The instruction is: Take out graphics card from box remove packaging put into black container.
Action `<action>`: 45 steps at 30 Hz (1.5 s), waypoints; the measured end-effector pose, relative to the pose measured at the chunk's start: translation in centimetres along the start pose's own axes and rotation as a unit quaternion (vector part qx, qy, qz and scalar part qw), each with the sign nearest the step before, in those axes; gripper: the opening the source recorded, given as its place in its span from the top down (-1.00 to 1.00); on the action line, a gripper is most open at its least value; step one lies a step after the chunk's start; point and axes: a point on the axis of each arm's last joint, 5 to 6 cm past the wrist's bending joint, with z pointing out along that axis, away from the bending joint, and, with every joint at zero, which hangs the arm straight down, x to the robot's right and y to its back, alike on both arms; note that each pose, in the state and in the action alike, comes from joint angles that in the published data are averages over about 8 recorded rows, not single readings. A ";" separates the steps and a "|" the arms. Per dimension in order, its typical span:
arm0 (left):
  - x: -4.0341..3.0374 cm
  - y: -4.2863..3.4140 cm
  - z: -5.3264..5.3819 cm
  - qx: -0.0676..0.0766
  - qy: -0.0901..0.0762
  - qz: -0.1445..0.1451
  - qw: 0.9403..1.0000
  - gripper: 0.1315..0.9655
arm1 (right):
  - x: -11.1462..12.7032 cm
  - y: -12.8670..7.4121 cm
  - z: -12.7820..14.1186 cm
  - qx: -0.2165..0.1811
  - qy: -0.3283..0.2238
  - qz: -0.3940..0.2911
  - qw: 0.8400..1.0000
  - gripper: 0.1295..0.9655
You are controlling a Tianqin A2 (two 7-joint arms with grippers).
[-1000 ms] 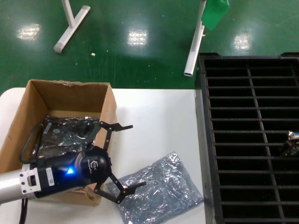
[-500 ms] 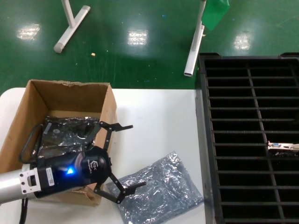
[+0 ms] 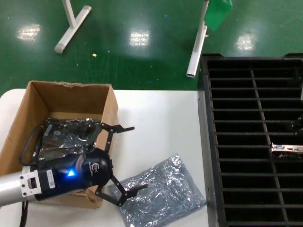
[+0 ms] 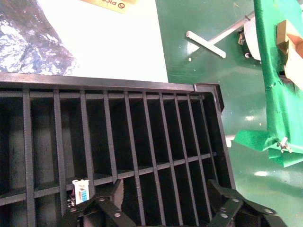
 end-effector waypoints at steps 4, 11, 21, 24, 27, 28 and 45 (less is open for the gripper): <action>0.11 0.03 0.1 -0.005 -0.001 -0.004 1.000 -1.00 | -0.2 -0.1 0.2 0.009 0.003 0.004 1.000 -0.21; 0.84 0.19 1.0 -0.034 -0.010 -0.028 0.999 -1.00 | -1.2 -0.4 1.4 0.058 0.008 0.015 0.998 -0.37; 2.30 0.20 2.6 -0.093 -0.041 -0.074 0.992 -1.00 | -3.4 -1.0 3.6 0.152 0.027 0.056 0.986 -0.78; 2.75 0.12 3.0 -0.111 -0.055 -0.088 0.988 -1.00 | -4.2 -1.2 4.2 0.178 0.035 0.072 0.981 -0.88; 3.18 0.01 3.4 -0.127 -0.069 -0.101 0.984 -1.00 | -4.9 -1.3 4.8 0.202 0.045 0.091 0.974 -0.92; 3.32 -0.04 3.5 -0.133 -0.075 -0.105 0.983 -1.00 | -5.2 -1.3 5.0 0.209 0.048 0.097 0.972 -0.93; 5.51 -1.57 5.1 -0.207 -0.187 -0.171 0.945 -1.00 | -9.8 -1.0 7.7 0.296 0.119 0.231 0.919 -1.00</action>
